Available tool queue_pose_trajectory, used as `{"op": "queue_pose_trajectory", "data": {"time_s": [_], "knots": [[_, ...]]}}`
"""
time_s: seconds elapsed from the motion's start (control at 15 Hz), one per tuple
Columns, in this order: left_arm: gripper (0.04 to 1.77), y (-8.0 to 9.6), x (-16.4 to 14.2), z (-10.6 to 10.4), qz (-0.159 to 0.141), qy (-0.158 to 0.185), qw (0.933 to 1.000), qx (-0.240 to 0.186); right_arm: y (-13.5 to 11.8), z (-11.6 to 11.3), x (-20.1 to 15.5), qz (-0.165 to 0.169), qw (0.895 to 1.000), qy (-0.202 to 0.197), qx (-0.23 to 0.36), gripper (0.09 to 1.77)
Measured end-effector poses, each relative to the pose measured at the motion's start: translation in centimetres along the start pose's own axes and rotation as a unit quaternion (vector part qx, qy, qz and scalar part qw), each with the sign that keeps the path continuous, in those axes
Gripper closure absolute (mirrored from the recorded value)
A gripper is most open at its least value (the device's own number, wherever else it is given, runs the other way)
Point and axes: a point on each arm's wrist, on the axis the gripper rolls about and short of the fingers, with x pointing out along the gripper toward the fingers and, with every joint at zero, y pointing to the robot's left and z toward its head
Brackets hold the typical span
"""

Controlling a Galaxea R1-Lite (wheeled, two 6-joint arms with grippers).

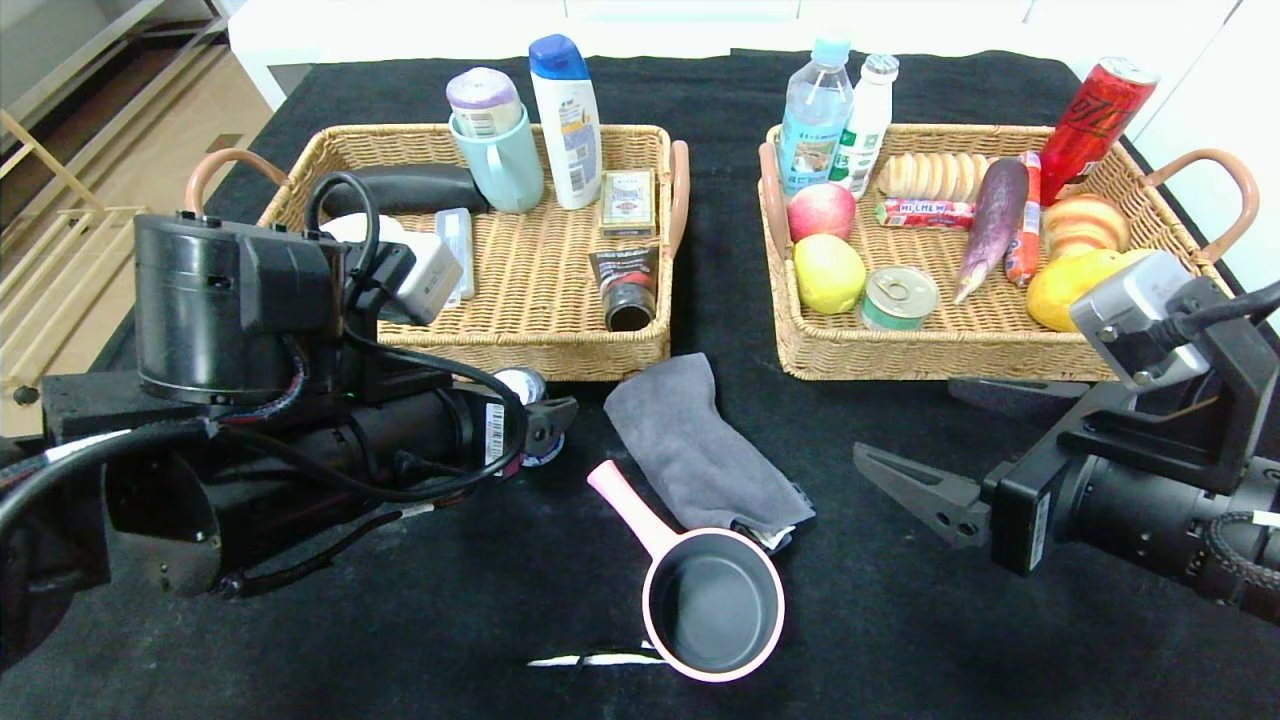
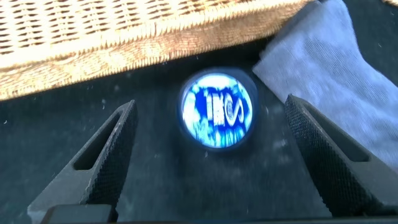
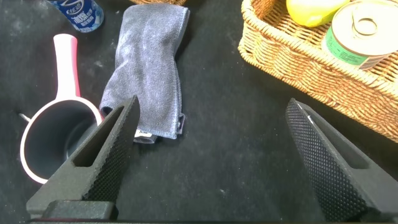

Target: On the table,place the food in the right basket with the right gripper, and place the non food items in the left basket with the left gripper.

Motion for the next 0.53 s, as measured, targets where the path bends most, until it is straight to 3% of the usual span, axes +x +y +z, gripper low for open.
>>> {"op": "queue_pose_trajectory", "data": {"time_s": [0.53], "knots": [[0.10,-0.4,1.7,-0.6,0.006,0.012,0.9999,0.002,0.0,0.0,0.0,-0.001,1.000,0.000,0.000,0.15]]}}
